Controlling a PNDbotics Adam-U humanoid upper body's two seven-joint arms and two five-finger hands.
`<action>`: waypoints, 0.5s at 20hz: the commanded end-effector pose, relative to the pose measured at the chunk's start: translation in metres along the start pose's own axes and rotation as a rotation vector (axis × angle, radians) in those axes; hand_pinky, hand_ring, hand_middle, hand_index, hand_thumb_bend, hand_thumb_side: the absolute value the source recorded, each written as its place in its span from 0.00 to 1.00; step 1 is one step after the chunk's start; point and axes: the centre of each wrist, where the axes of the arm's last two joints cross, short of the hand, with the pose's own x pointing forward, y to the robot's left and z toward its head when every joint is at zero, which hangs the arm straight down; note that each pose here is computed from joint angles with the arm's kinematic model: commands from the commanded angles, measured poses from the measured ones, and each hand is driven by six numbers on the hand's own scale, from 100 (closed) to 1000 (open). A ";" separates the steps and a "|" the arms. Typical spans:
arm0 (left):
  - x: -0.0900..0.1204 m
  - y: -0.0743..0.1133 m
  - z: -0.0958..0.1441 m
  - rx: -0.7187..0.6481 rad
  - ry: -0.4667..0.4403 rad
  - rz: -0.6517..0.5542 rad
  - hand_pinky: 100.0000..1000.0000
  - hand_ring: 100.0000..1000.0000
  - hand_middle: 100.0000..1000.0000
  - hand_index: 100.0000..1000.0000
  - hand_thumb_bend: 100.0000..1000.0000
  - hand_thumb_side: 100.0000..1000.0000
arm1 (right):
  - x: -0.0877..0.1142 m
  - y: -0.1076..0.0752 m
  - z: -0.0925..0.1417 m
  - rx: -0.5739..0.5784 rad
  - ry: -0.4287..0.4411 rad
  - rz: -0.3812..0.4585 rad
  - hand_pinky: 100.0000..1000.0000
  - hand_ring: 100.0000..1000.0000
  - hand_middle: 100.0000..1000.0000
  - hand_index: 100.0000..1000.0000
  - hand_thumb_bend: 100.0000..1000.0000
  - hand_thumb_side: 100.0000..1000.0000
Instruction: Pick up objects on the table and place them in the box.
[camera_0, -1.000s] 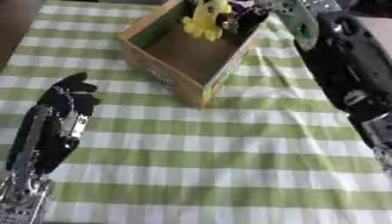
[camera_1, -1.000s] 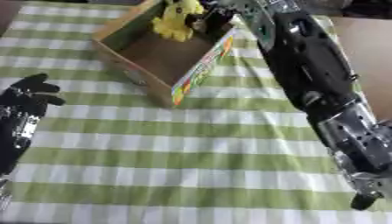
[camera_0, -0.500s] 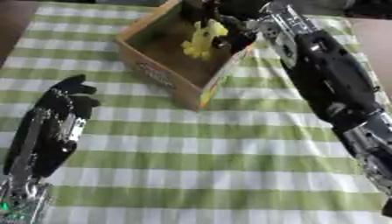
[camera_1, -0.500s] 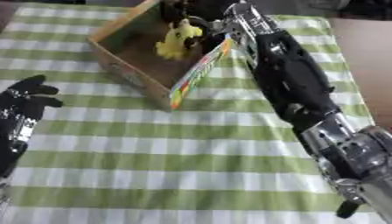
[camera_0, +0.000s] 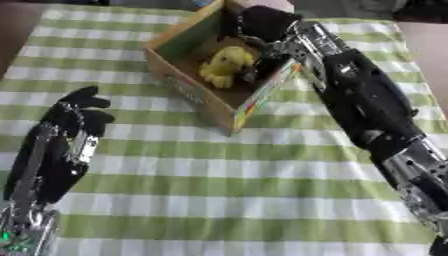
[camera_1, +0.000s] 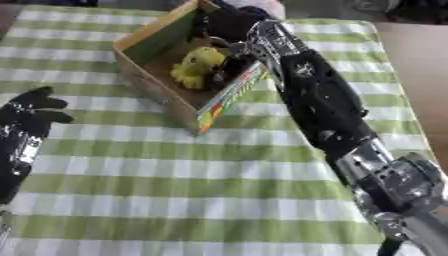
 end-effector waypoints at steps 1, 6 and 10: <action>0.007 0.002 -0.004 0.004 -0.031 -0.002 0.81 0.61 0.64 0.85 0.26 0.65 | -0.007 -0.027 0.001 -0.097 0.017 0.067 0.86 0.76 0.76 0.94 0.55 0.32; 0.006 0.002 -0.003 0.005 -0.025 -0.004 0.81 0.61 0.64 0.85 0.26 0.65 | -0.006 -0.052 0.001 -0.215 0.005 0.119 0.86 0.76 0.75 0.98 0.61 0.36; 0.004 0.003 -0.001 0.009 -0.015 -0.009 0.81 0.61 0.64 0.85 0.26 0.65 | -0.005 -0.073 0.005 -0.267 -0.034 0.150 0.86 0.76 0.76 0.99 0.60 0.34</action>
